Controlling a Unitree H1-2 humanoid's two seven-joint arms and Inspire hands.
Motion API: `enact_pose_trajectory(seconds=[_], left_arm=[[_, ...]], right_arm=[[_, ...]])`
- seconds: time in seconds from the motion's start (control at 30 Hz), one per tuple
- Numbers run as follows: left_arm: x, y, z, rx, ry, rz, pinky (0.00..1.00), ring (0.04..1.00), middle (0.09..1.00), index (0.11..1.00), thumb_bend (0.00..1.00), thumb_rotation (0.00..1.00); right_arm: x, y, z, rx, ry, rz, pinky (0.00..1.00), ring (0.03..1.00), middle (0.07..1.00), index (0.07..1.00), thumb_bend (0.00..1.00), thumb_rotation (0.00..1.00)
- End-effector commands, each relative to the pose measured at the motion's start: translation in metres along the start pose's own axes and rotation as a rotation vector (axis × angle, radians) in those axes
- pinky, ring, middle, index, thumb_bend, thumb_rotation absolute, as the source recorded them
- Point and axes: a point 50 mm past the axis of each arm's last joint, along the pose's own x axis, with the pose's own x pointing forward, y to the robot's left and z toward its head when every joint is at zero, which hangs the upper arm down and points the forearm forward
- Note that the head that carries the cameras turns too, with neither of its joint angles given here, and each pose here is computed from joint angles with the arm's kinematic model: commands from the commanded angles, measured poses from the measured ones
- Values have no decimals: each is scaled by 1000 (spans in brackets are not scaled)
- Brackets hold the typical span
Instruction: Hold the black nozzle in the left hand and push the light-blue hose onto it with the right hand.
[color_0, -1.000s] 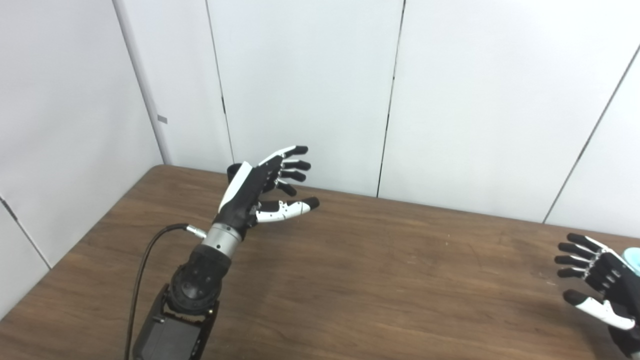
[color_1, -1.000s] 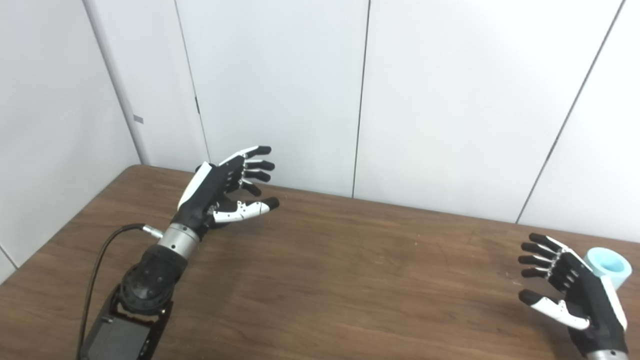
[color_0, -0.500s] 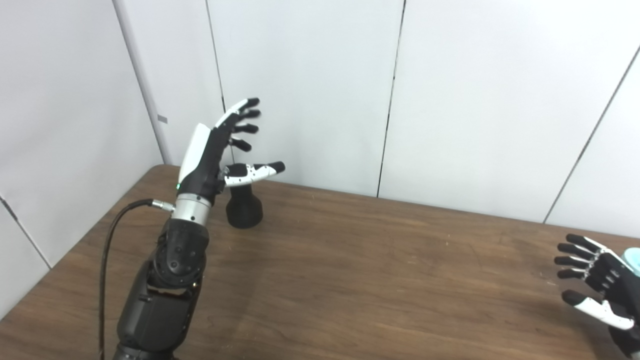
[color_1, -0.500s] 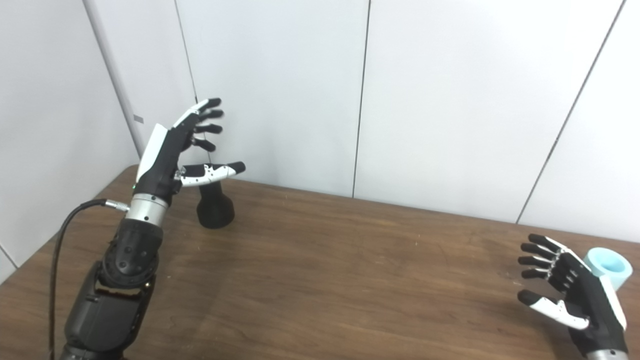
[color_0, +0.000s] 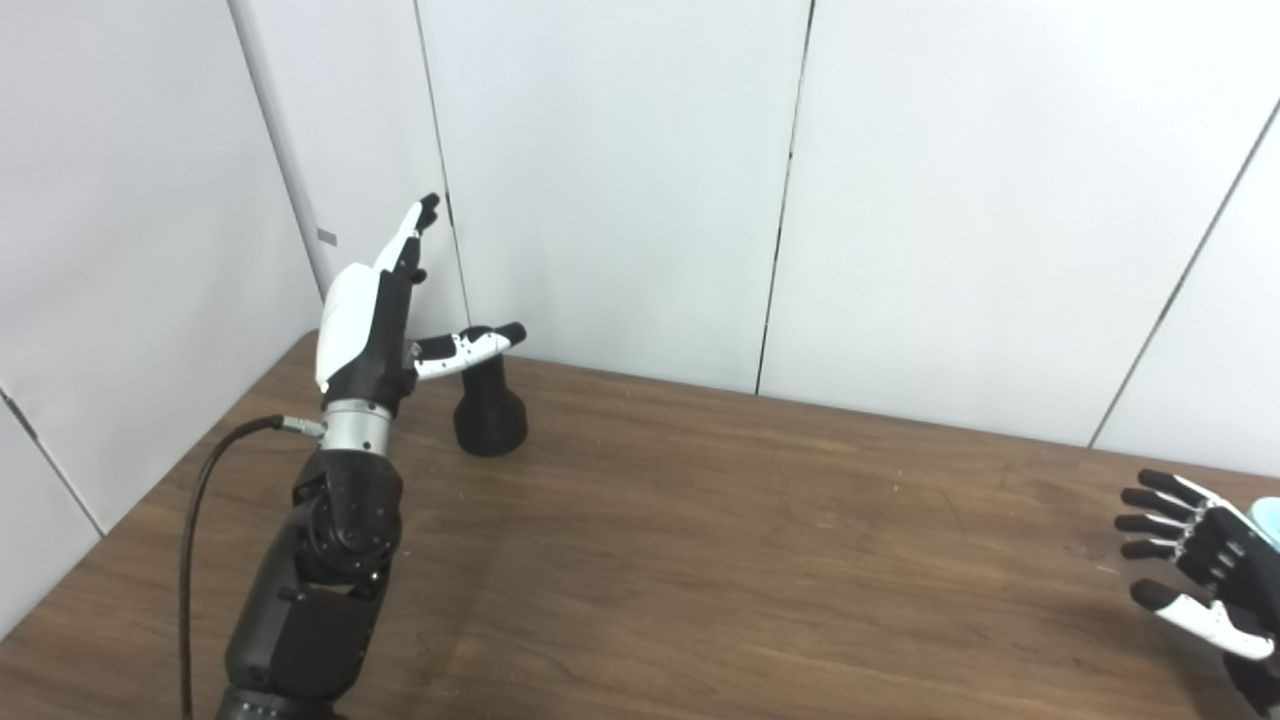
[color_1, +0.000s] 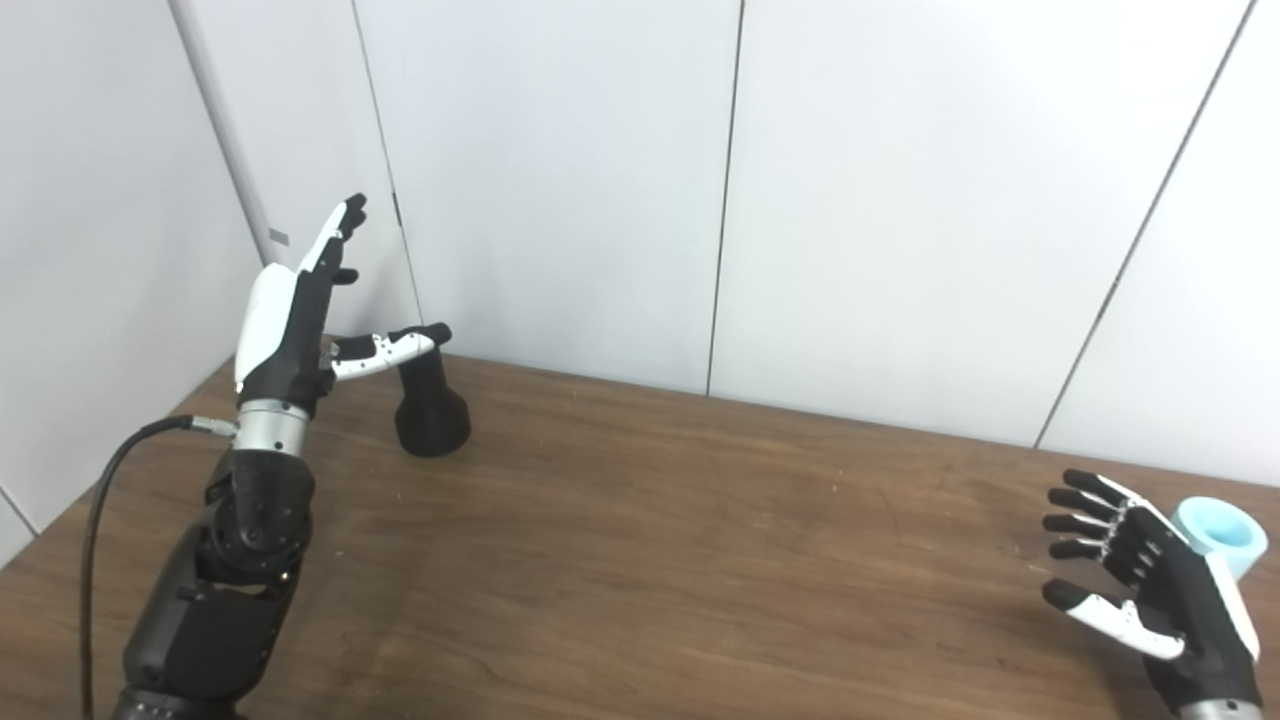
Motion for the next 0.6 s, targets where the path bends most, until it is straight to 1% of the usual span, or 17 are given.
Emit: enact_pose_trajectory(seconds=[0.0,0.17,0.27,0.3,0.43,0.57], left_arm=[[19,19,13,28,-31,33,782,998,967,961,707,254],[20,17,3,95,93,-53,797,985,955,947,726,278],[22,16,-2,116,156,-89,876,996,967,965,772,317],[22,15,-3,119,170,-97,910,998,973,974,786,330],[23,15,-8,120,216,-127,984,1000,987,994,830,358],[26,12,-14,119,269,-176,1000,1000,994,1000,867,384]], right_arm=[[-76,28,-62,91,219,-25,581,675,740,772,1000,427],[-76,27,-62,92,216,-27,582,676,741,772,1000,429],[-76,28,-61,95,213,-28,581,676,740,772,1000,428],[-76,28,-61,95,213,-29,581,675,740,772,1000,428],[-76,28,-61,96,211,-30,581,676,740,772,1000,428],[-76,29,-60,96,205,-31,581,676,741,772,1000,430]])
